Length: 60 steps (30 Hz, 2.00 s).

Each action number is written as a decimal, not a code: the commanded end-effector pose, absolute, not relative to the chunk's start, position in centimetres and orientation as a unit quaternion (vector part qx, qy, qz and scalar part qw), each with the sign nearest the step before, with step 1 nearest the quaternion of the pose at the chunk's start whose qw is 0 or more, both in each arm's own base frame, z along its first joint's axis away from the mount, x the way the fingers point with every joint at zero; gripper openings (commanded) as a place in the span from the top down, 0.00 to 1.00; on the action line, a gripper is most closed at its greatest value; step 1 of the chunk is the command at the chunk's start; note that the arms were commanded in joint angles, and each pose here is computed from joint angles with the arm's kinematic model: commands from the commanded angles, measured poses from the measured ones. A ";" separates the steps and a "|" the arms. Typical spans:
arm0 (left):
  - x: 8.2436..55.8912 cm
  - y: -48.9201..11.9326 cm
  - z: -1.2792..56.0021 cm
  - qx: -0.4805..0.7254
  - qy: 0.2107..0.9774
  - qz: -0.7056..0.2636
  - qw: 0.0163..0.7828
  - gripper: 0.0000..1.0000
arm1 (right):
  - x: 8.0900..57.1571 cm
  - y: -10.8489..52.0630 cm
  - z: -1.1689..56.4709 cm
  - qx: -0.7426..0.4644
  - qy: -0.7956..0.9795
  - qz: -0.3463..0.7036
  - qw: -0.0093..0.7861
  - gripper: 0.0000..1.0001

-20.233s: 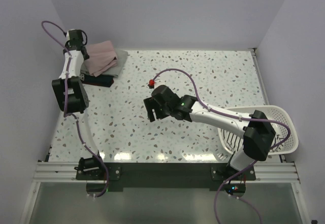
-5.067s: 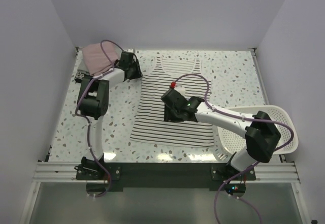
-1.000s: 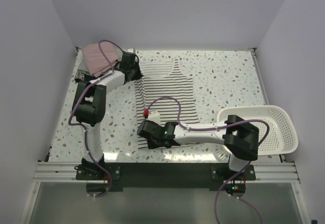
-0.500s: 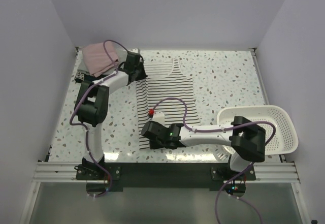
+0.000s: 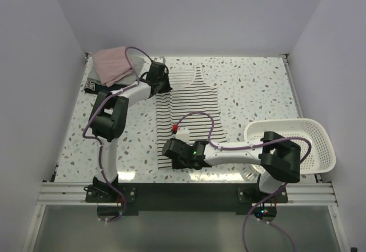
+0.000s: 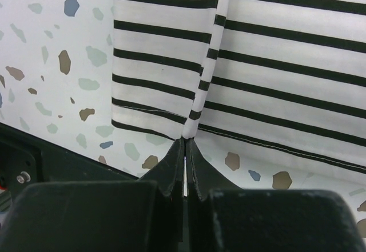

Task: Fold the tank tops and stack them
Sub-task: Fold the tank top

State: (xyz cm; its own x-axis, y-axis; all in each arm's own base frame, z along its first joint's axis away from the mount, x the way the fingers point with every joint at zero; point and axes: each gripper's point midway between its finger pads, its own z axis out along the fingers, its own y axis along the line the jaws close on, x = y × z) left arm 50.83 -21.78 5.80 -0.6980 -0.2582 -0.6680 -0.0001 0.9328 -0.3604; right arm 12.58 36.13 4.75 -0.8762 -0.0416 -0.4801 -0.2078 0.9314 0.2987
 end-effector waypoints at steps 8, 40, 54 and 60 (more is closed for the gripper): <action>52.2 -23.6 6.5 -0.064 0.892 -0.191 0.404 1.00 | 12.8 35.4 4.9 -0.034 0.951 0.172 0.255 1.00; 51.6 -25.2 6.2 -0.051 0.884 -0.222 0.408 0.97 | 11.6 34.0 2.8 -0.023 0.956 0.150 0.249 1.00; 52.8 -24.4 13.8 -0.048 0.848 -0.241 0.469 0.55 | 13.9 32.2 8.8 -0.023 0.937 0.136 0.322 0.61; 52.3 -20.8 12.5 -0.108 0.862 -0.208 0.450 0.64 | 14.9 36.5 9.1 -0.090 0.932 0.126 0.328 0.64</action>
